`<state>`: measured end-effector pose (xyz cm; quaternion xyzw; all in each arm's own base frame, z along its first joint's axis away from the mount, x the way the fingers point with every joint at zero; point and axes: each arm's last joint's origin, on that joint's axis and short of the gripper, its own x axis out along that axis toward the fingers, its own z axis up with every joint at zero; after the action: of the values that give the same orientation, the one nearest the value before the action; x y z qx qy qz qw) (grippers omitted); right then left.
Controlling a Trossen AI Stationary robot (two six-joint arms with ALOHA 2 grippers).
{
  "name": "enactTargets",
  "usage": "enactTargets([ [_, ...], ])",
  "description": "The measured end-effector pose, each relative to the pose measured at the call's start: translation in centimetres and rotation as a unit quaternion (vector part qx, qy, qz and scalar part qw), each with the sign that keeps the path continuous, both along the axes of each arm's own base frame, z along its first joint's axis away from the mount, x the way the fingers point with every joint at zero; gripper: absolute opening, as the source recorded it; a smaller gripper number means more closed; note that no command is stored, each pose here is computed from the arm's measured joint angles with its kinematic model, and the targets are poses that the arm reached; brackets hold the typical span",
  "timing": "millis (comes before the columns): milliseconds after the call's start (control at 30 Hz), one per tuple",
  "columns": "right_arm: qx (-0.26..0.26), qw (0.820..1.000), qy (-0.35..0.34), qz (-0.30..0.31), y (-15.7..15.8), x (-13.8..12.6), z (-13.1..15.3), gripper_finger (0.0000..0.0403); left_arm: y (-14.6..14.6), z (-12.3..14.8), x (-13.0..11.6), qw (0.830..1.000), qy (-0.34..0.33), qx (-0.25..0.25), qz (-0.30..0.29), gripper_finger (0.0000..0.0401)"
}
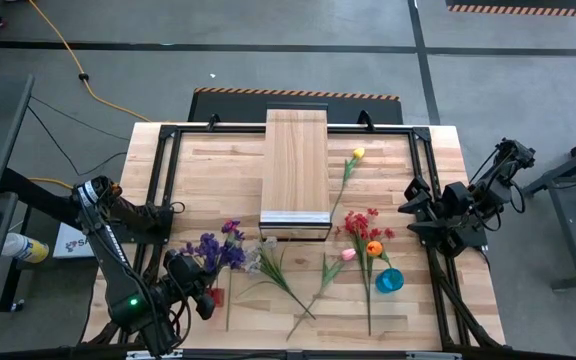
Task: Pick and place flowers into a vace then onto a shelf
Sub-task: Put the purple flowers into the red vase
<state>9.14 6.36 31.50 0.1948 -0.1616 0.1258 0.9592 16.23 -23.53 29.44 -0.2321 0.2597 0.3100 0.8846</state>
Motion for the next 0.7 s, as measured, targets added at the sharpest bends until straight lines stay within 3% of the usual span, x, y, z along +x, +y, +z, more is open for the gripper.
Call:
enactTargets([
  [700,-0.002,1.0,0.0,-0.001,0.0,0.0,-0.01,0.0206,-0.05,-0.13,-0.08,1.0,0.022,-0.013,0.001,0.0069],
])
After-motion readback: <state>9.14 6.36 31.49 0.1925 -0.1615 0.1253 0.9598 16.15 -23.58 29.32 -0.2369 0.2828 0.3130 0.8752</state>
